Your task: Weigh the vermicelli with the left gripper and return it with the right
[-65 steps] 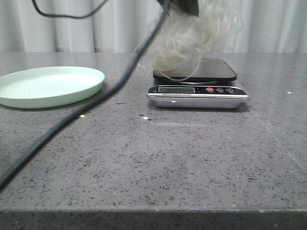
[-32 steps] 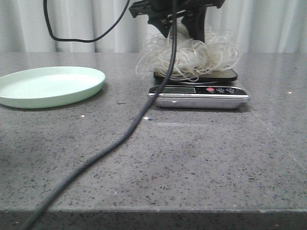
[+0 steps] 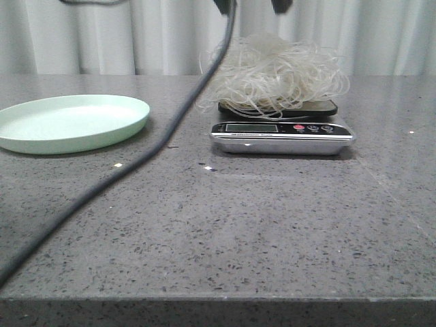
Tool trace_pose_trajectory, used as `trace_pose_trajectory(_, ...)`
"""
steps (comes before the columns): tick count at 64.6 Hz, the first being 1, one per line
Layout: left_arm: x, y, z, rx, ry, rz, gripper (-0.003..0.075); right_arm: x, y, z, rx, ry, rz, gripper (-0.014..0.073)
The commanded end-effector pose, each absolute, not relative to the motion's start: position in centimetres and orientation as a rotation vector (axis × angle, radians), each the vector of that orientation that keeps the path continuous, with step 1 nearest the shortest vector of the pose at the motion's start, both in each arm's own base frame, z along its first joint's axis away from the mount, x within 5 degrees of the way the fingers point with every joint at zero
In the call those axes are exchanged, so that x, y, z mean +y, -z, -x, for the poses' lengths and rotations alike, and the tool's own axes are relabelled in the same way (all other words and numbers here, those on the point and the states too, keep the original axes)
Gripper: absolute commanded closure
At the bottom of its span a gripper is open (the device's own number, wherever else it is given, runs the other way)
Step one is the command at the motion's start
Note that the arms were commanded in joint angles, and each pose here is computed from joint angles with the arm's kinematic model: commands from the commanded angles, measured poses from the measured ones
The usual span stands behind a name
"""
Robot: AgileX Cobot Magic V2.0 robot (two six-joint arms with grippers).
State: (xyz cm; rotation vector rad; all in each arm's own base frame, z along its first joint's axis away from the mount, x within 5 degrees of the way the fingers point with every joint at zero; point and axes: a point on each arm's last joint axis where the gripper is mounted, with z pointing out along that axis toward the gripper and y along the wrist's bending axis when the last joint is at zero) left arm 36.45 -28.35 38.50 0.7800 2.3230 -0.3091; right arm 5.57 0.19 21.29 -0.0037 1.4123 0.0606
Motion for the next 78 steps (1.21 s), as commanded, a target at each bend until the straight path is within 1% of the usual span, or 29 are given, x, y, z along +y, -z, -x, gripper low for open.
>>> trace_pose_trajectory(1,-25.7,-45.1,-33.9,2.142,0.291,-0.703,0.0248,0.1,-22.3,-5.2,1.305,-0.053,-0.004,0.0427)
trace_pose_trajectory(9,-24.0,-46.9,-32.7,2.119,0.215,-0.686,0.0286,0.1,-22.3,-5.2,1.305,-0.053,-0.004,0.0427)
trace_pose_trajectory(14,-23.0,-47.4,-32.0,2.121,0.148,-0.679,0.0314,0.1,-22.3,-5.2,1.305,-0.053,-0.004,0.0427)
trace_pose_trajectory(22,-21.6,-47.5,-30.9,2.116,0.085,-0.682,0.0351,0.1,-22.3,-5.2,1.305,-0.053,-0.004,0.0427)
trace_pose_trajectory(27,-20.5,-47.7,-29.6,2.091,0.083,-0.681,0.0376,0.1,-22.3,-5.2,1.305,-0.053,-0.004,0.0427)
trace_pose_trajectory(28,-20.4,-47.4,-29.5,2.098,0.081,-0.682,0.0379,0.1,-22.3,-5.2,1.305,-0.053,-0.004,0.0427)
trace_pose_trajectory(32,-19.6,-47.5,-28.4,2.071,0.099,-0.67,0.0394,0.1,-22.3,-5.2,1.305,-0.053,-0.004,0.0427)
trace_pose_trajectory(38,-18.0,-46.9,-26.5,2.058,0.134,-0.641,0.0409,0.1,-22.3,-5.2,1.305,-0.053,-0.004,0.0427)
trace_pose_trajectory(50,-14.5,-45.7,-20.9,1.997,0.243,-0.626,0.0409,0.1,-22.3,-5.2,1.305,-0.053,-0.004,0.0427)
trace_pose_trajectory(57,-12.7,-45.0,-18.1,1.934,0.309,-0.607,0.0409,0.1,-22.3,-5.2,1.305,-0.053,-0.004,0.0427)
trace_pose_trajectory(67,-10.2,-43.4,-14.2,1.854,0.391,-0.575,0.0412,0.1,-22.3,-5.2,1.305,-0.053,-0.004,0.0427)
trace_pose_trajectory(73,-9.0,-42.0,-12.3,1.816,0.426,-0.559,0.0441,0.1,-22.3,-5.2,1.305,-0.053,-0.004,0.0427)
trace_pose_trajectory(77,-8.1,-41.1,-11.2,1.789,0.439,-0.55,0.048,0.1,-22.3,-5.2,1.305,-0.053,-0.004,0.0427)
trace_pose_trajectory(78,-7.8,-40.7,-10.7,1.779,0.442,-0.547,0.05,0.1,-22.3,-5.2,1.305,-0.053,-0.004,0.0427)
